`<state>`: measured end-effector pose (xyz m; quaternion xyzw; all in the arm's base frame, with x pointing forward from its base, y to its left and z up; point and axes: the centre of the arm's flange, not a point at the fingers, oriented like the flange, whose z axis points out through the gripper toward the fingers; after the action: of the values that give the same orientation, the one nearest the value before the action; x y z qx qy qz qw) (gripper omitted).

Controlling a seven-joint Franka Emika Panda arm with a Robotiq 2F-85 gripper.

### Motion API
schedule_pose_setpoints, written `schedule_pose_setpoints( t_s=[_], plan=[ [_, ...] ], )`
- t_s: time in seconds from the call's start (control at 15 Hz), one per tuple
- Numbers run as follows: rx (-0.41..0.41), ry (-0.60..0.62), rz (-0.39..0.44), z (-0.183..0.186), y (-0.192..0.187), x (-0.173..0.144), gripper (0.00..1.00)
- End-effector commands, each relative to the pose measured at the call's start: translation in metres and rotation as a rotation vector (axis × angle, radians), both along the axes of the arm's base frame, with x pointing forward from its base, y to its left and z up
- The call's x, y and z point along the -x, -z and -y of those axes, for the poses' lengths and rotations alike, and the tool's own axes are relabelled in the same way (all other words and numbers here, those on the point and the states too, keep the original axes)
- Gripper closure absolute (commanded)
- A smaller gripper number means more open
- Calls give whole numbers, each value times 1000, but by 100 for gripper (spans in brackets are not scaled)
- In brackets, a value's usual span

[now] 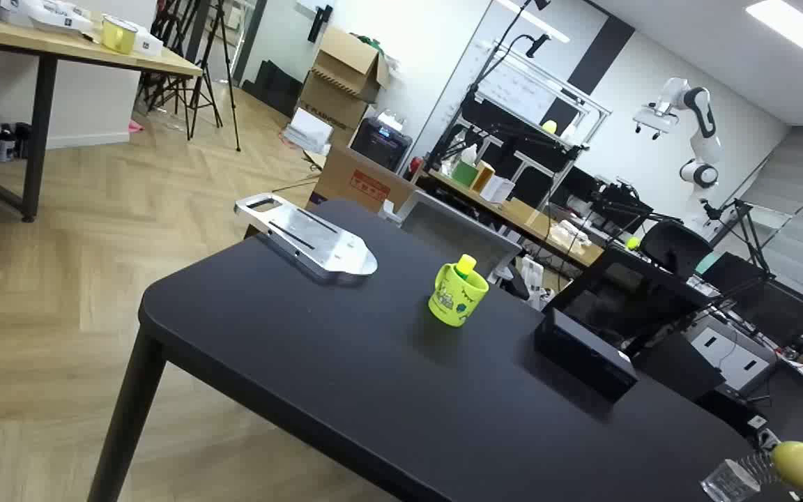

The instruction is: Pick up the glue stick from the cup and put it on the black object.

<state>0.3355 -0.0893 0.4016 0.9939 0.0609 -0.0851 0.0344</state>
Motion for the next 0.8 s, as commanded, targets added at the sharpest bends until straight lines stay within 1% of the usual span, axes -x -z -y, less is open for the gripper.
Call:
schedule_pose_setpoints(
  t_s=[0.0,0.53,0.67,0.73],
  plan=[
    [0,0,0,0,0,0,0],
    [0,0,0,0,0,0,0],
    [4,-21,-9,-1,2,-16,0],
    [2,-52,-15,-3,4,-30,0]
  ],
)
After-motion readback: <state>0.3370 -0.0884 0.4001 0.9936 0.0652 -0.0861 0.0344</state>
